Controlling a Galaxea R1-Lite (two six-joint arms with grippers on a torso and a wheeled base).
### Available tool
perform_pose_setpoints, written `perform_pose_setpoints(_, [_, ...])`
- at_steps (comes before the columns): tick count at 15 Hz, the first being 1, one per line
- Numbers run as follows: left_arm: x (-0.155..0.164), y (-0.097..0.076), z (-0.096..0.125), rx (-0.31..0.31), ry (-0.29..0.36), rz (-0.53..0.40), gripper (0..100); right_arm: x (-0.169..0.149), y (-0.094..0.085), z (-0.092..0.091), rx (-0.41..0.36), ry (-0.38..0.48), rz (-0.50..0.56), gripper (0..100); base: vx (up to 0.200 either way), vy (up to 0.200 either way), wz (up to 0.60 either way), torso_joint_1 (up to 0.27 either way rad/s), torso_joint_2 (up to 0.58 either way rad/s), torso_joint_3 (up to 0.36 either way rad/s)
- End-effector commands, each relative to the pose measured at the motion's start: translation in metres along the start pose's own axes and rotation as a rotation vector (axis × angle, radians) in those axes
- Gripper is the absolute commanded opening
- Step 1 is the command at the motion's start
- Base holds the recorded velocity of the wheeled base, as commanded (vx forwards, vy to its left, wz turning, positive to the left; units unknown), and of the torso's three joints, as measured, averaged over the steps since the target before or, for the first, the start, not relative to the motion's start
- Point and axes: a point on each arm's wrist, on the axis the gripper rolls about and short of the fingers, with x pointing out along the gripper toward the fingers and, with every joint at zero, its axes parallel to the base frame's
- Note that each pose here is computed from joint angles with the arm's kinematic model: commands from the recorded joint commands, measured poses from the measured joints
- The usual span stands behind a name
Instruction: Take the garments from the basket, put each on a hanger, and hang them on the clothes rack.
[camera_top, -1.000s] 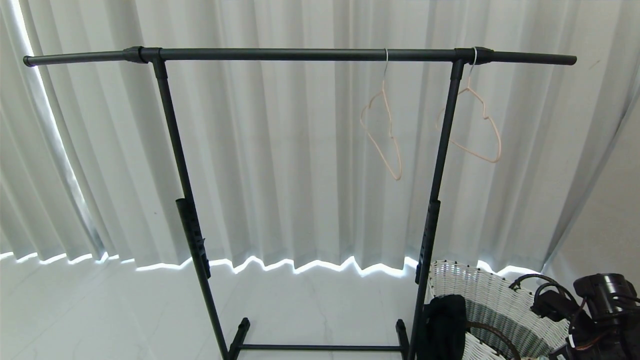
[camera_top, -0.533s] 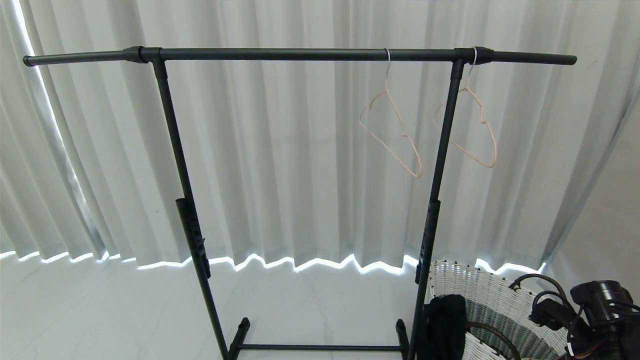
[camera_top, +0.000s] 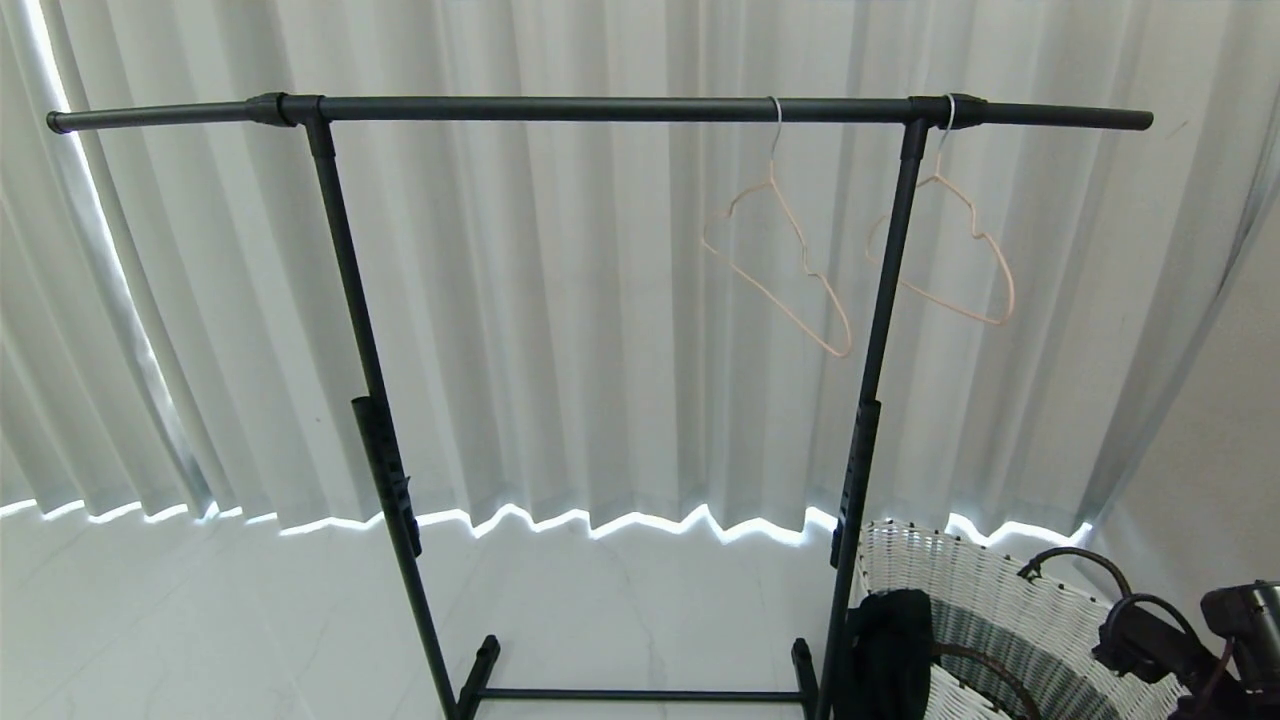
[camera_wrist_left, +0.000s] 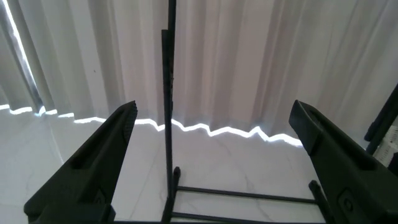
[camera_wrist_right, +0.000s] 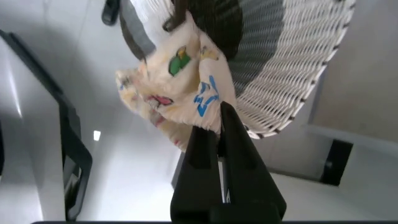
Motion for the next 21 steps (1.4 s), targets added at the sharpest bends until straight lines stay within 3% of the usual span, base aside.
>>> perform_pose_setpoints(1, [0.000, 0.000, 0.000, 0.013, 0.004, -0.008, 100, -0.050, -0.005, 0.020, -0.026, -0.209, -0.051, 0, 0.000, 0.000, 0.00, 0.000, 0.00, 0.000])
perform_pose_setpoints(4, [0.000, 0.000, 0.000, 0.010, 0.004, -0.010, 100, -0.111, -0.016, 0.050, -0.061, -0.231, -0.008, 0, 0.000, 0.000, 0.00, 0.000, 0.00, 0.000])
perform_pose_setpoints(7, [0.000, 0.000, -0.001, 0.013, 0.005, -0.010, 100, -0.141, -0.013, 0.070, -0.127, -0.303, 0.022, 0, -0.067, 0.000, 0.00, 0.001, 0.00, 0.001])
perform_pose_setpoints(12, [0.000, 0.000, -0.001, 0.009, 0.004, -0.010, 100, -0.148, -0.001, 0.079, -0.206, -0.350, 0.059, 0, -0.200, 0.000, 0.00, 0.004, 0.00, 0.002])
perform_pose_setpoints(17, [0.000, 0.000, -0.001, 0.010, 0.005, -0.010, 100, -0.154, 0.002, 0.083, -0.226, -0.384, 0.068, 0, -0.200, 0.000, 0.00, 0.003, 0.00, 0.001])
perform_pose_setpoints(21, [0.000, 0.000, -0.001, 0.012, 0.007, -0.010, 100, -0.161, 0.016, 0.097, -0.292, -0.442, 0.169, 0, 0.000, 0.000, 0.00, 0.000, 0.00, 0.000])
